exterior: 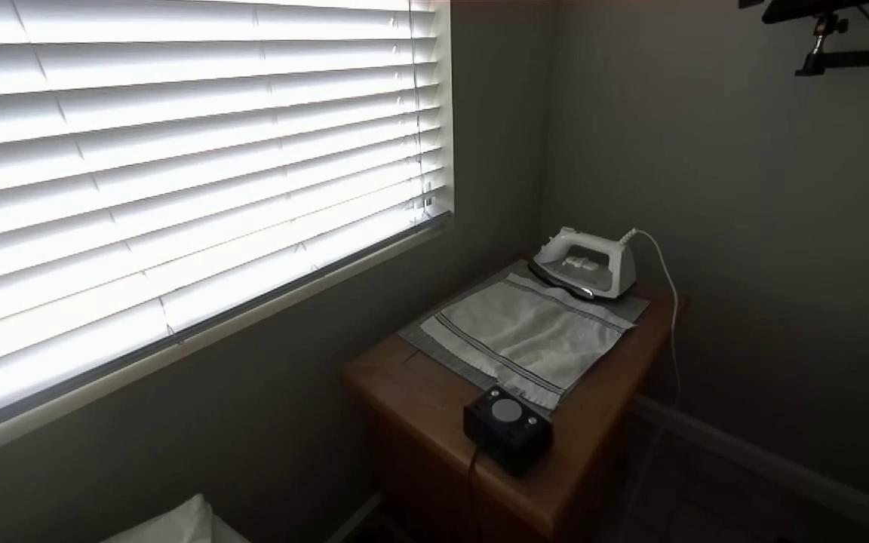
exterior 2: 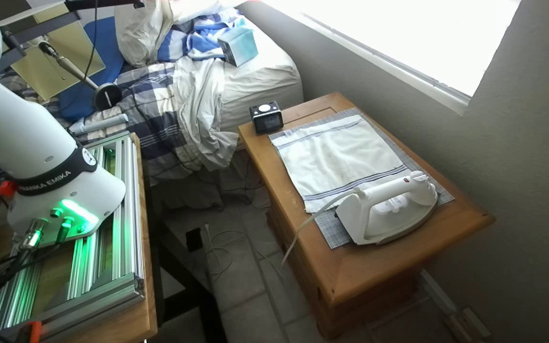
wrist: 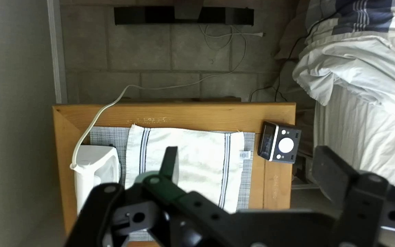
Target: Press a button on the pressing iron
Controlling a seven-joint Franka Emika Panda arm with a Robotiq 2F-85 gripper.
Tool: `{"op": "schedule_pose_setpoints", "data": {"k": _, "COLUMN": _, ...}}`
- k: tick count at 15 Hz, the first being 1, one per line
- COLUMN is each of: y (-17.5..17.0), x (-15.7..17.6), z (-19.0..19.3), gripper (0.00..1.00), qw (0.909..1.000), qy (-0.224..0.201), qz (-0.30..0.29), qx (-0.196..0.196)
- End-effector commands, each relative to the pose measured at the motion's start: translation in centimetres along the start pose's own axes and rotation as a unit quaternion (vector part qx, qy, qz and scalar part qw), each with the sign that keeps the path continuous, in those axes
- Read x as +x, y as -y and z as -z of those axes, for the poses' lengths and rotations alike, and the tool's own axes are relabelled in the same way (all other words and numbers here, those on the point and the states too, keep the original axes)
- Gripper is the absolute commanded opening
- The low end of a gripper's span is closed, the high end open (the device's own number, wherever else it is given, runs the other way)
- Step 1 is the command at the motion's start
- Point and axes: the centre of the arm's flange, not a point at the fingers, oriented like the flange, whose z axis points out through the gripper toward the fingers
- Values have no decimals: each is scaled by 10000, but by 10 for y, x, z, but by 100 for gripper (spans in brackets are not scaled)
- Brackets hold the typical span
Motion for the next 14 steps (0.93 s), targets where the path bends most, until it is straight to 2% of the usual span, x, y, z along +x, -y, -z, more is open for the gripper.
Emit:
{"op": "schedule_pose_setpoints", "data": {"k": 1, "y": -13, "x": 45, "z": 1, "gripper": 100, "qw": 9981, "qy": -303, "qz": -479, "qx": 232}}
{"op": "schedule_pose_setpoints", "data": {"k": 2, "y": -19, "x": 64, "z": -1, "gripper": 100, "qw": 9966, "qy": -534, "qz": -565, "qx": 279}}
{"op": "schedule_pose_setpoints", "data": {"k": 7, "y": -66, "x": 145, "z": -26, "gripper": 100, "qw": 9919, "qy": -919, "qz": -780, "qx": 405}}
{"op": "schedule_pose_setpoints", "data": {"k": 10, "y": -99, "x": 180, "z": -46, "gripper": 100, "qw": 9899, "qy": -1014, "qz": -957, "qx": 263}}
{"op": "schedule_pose_setpoints", "data": {"k": 12, "y": -122, "x": 197, "z": -62, "gripper": 100, "qw": 9884, "qy": -1106, "qz": -1045, "qx": -16}}
{"op": "schedule_pose_setpoints", "data": {"k": 14, "y": -143, "x": 209, "z": -77, "gripper": 100, "qw": 9881, "qy": -1072, "qz": -1107, "qx": -48}}
